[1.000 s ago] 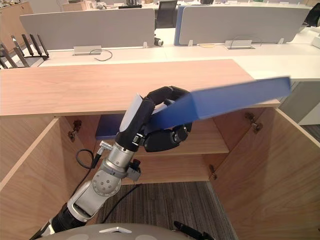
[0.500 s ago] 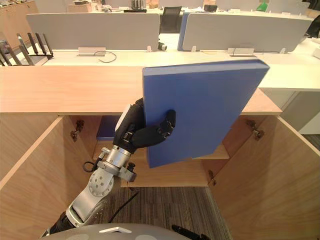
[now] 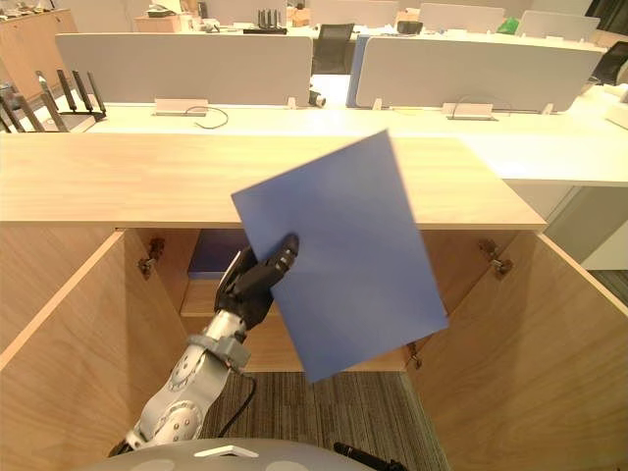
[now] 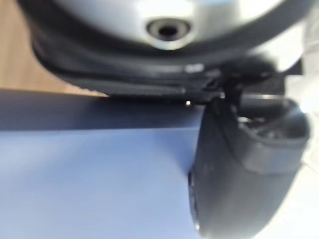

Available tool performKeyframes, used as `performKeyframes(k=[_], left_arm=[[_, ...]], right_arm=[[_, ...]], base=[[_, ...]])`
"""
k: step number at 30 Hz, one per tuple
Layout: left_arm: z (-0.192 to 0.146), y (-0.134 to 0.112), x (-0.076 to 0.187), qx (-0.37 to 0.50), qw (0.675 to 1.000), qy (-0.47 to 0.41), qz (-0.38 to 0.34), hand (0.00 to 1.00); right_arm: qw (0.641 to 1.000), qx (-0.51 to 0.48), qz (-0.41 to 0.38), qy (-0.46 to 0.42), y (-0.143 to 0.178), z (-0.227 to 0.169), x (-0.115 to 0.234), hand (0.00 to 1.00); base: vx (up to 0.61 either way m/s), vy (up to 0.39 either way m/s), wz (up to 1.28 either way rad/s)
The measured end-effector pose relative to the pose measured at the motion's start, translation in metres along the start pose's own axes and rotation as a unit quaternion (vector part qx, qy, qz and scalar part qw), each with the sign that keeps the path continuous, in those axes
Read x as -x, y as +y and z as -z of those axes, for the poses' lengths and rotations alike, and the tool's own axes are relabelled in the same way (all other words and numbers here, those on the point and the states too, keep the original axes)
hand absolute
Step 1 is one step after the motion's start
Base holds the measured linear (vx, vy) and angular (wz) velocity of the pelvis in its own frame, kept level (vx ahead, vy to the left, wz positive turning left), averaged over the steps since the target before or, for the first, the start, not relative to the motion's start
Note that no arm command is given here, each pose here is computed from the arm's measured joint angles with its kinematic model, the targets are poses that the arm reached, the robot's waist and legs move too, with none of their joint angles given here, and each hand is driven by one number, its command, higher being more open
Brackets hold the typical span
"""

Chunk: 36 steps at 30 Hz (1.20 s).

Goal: Walk over to the cabinet, pick up the folder, carry it to the office cabinet, place the folder inside the office cabinet, then close the office cabinet door

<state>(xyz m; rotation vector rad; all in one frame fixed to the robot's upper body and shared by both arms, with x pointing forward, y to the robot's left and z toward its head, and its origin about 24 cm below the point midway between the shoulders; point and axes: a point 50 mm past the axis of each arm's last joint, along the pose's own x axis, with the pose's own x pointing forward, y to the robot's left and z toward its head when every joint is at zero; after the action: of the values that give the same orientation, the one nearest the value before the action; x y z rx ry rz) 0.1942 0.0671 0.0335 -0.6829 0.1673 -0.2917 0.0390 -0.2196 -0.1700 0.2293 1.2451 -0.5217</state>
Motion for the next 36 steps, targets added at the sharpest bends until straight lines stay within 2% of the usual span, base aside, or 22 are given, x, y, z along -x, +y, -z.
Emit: performKeyframes(k=[3, 6, 9, 14, 16, 23, 28, 36], left_arm=[[-0.003, 0.023, 0.011, 0.004, 0.998, -0.007, -0.058, 0.00], [-0.017, 0.037, 0.012, 0.005, 0.995, -0.040, -0.091, 0.00], [-0.029, 0.043, 0.012, 0.012, 0.991, -0.076, -0.108, 0.00], [-0.038, 0.045, 0.019, 0.015, 0.988, -0.101, -0.115, 0.00], [-0.041, 0.045, 0.020, 0.019, 0.986, -0.113, -0.119, 0.00], [-0.057, 0.051, 0.023, 0.004, 0.978, -0.155, -0.136, 0.00], [-0.062, 0.049, 0.024, 0.002, 0.977, -0.167, -0.130, 0.00], [-0.065, 0.048, 0.024, -0.026, 0.979, -0.169, -0.110, 0.00]], right_arm=[[0.995, -0.063, -0.010, -0.073, 0.004, -0.024, 0.006, 1.00], [0.981, -0.117, -0.009, -0.154, 0.003, -0.055, 0.014, 1.00], [0.965, -0.141, -0.012, -0.220, 0.003, -0.084, 0.022, 1.00], [0.935, -0.219, -0.039, -0.277, 0.005, -0.114, 0.034, 1.00], [0.912, -0.260, -0.046, -0.313, 0.004, -0.128, 0.044, 1.00], [0.854, -0.308, -0.041, -0.417, -0.015, -0.166, 0.076, 1.00], [0.783, -0.363, -0.114, -0.493, -0.017, -0.189, 0.105, 1.00], [0.700, -0.298, -0.287, -0.582, 0.016, -0.217, 0.156, 1.00]], base=[[-0.03, -0.031, -0.08], [0.00, -0.030, -0.06], [0.00, 0.000, 0.00], [-0.01, -0.014, -0.01], [0.00, 0.000, 0.00], [-0.04, -0.027, -0.01], [-0.04, -0.027, -0.07], [-0.04, -0.030, -0.04]])
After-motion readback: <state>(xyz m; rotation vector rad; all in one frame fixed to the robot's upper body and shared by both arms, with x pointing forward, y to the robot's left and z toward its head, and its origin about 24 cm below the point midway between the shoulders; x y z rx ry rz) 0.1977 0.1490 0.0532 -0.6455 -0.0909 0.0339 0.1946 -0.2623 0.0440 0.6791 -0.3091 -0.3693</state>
